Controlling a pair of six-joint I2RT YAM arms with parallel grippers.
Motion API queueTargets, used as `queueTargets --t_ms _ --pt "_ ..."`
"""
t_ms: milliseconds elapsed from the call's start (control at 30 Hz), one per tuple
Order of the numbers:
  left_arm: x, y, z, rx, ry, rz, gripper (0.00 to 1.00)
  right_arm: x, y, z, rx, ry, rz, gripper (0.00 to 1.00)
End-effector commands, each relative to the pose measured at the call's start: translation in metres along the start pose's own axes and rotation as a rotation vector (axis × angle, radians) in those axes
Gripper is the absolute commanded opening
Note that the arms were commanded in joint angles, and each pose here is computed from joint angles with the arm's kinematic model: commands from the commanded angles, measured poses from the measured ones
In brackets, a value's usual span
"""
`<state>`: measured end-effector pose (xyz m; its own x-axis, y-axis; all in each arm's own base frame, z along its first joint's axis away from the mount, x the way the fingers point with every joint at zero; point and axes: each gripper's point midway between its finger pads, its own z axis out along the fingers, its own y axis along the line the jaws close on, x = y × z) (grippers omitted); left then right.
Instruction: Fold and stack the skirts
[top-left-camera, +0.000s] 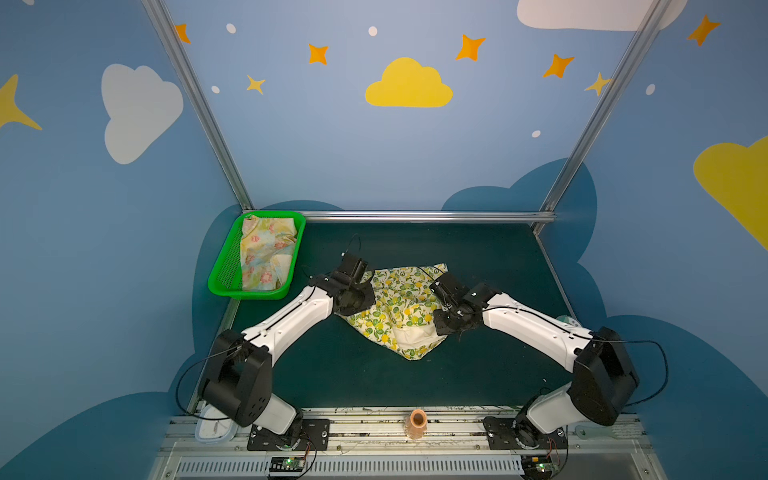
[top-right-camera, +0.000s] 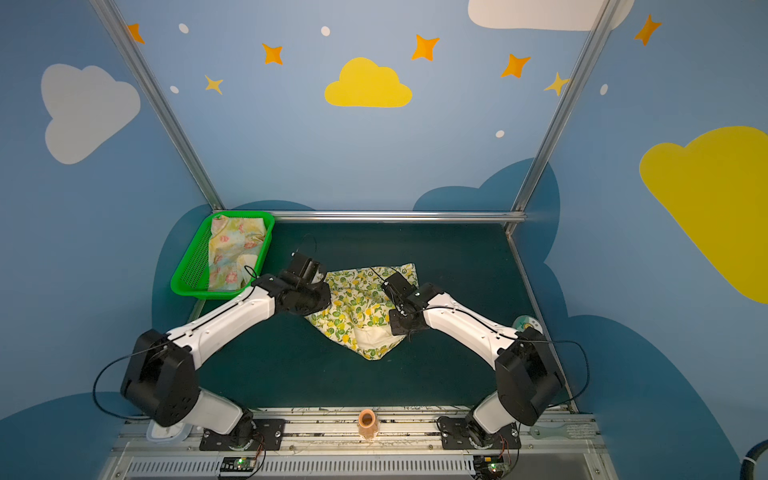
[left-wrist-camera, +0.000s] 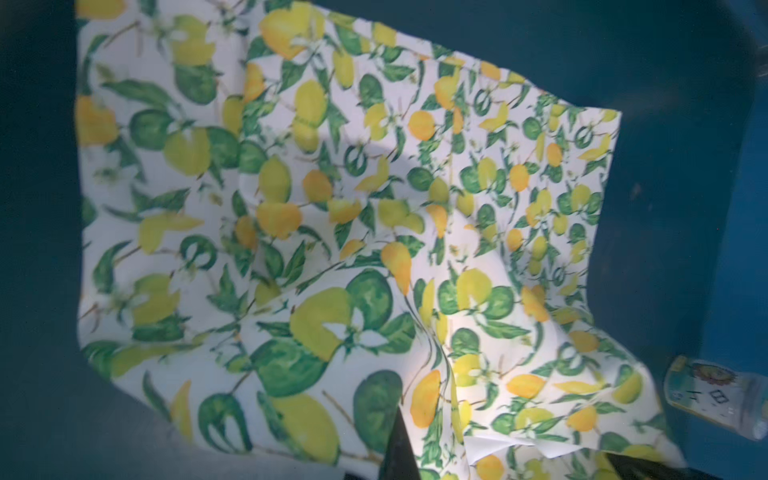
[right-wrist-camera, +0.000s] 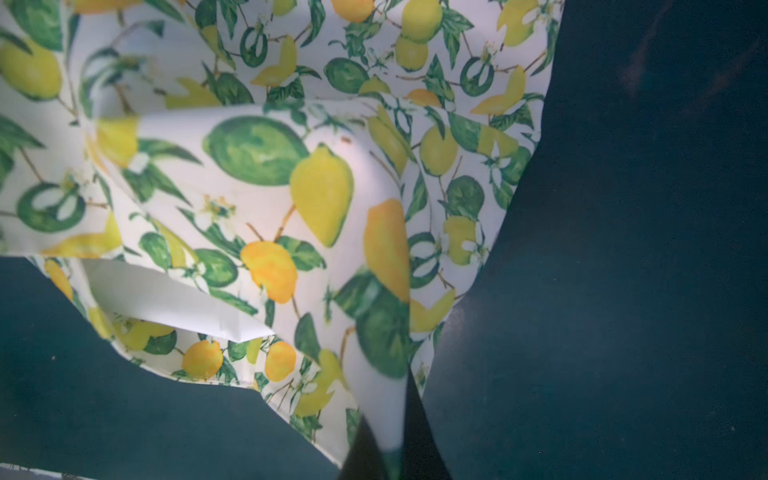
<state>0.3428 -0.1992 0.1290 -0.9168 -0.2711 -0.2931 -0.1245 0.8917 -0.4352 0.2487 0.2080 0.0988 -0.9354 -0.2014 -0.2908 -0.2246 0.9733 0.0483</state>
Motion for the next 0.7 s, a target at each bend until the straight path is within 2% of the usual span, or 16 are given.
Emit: queueTargets --t_ms 0,167,200,233,300,333,367,467,667 --pt "0.005 -0.01 0.021 0.047 0.159 0.055 0.04 0.005 0.005 0.004 -0.04 0.022 0.024 0.0" --pt "-0.025 -0.025 0.052 0.081 0.201 0.051 0.04 0.009 0.002 0.006 -0.04 0.031 0.046 0.0" --pt "-0.03 -0.026 0.057 0.081 0.199 0.046 0.07 0.009 0.001 0.006 -0.041 0.033 0.052 0.0" --pt "-0.036 -0.026 0.062 0.084 0.19 0.034 0.22 0.009 0.0 0.006 -0.047 0.035 0.058 0.0" --pt "-0.047 -0.03 0.068 0.102 0.159 0.019 0.45 0.008 0.0 0.008 -0.064 0.049 0.067 0.0" --pt "-0.052 -0.031 0.069 0.112 0.137 0.008 0.61 0.007 0.0 0.008 -0.072 0.057 0.075 0.0" --pt "-0.056 -0.034 0.068 0.133 0.12 0.005 0.65 0.005 0.0 0.009 -0.079 0.062 0.08 0.0" --pt "-0.056 -0.037 0.057 0.156 0.088 0.017 0.69 0.0 -0.002 0.011 -0.089 0.068 0.094 0.0" --pt "-0.027 0.004 0.016 -0.006 0.073 0.043 0.69 -0.008 -0.004 0.013 -0.134 0.078 0.124 0.0"
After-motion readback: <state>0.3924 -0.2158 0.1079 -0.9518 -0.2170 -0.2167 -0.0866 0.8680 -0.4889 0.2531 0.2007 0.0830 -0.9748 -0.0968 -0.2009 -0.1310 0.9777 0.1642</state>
